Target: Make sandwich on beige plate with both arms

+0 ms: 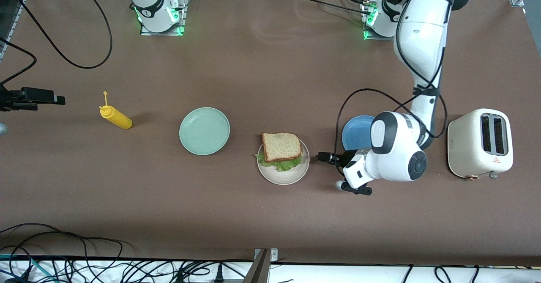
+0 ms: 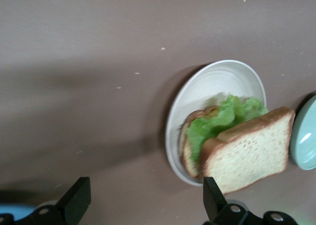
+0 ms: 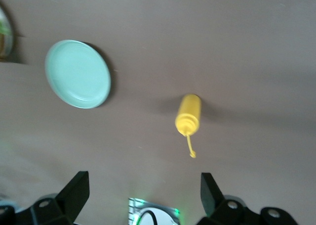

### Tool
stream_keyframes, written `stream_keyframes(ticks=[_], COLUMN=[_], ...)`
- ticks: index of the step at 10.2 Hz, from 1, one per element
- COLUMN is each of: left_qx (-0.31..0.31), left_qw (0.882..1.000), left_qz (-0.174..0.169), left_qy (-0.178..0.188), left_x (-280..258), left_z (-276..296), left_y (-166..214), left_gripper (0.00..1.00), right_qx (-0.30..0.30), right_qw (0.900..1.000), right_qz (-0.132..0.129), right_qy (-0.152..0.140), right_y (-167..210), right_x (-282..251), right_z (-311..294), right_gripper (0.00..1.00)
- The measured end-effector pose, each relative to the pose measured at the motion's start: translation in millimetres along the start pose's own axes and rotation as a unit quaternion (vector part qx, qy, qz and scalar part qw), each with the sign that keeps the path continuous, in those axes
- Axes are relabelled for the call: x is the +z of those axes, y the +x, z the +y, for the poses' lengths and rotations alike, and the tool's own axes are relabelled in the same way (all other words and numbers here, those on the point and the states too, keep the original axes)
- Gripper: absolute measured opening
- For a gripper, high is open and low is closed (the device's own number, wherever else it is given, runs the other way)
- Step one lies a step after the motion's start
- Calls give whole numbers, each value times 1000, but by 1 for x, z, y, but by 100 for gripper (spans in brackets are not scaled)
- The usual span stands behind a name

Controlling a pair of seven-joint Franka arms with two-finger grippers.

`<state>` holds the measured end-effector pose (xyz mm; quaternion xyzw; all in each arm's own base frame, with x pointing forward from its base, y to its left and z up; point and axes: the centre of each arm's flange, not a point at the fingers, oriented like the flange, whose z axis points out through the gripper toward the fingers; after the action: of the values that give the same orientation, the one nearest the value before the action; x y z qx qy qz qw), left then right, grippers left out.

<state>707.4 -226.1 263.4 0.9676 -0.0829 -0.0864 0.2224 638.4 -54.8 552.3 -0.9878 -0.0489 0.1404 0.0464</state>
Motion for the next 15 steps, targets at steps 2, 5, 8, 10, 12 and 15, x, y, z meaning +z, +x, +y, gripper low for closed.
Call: stream_keyframes(ticks=[2, 5, 8, 10, 12, 15], left_qx=[4, 5, -8, -24, -44, -59], left_qw=[999, 994, 986, 981, 979, 976], left_qz=[-6, -42, -70, -84, -90, -90], left_qy=[39, 102, 149, 173, 178, 192], left_x=[-27, -64, -135, -177, -209, -251], left_z=[-19, -52, -78, -97, -118, -128], left_y=[-4, -18, -45, -66, -83, -106], left_gripper=[100, 100, 100, 100, 100, 100], right_qx=[28, 58, 55, 52, 50, 51], right_qw=[998, 995, 991, 990, 990, 989], right_qz=[20, 69, 106, 114, 116, 125], right_qy=[-60, -53, -59, -61, -62, -62], right_y=[0, -3, -10, -15, -16, -18], right_x=[-13, -3, 33, 39, 37, 31], right_z=[-53, -56, -58, -62, -63, -63], right_gripper=[100, 100, 100, 100, 100, 100])
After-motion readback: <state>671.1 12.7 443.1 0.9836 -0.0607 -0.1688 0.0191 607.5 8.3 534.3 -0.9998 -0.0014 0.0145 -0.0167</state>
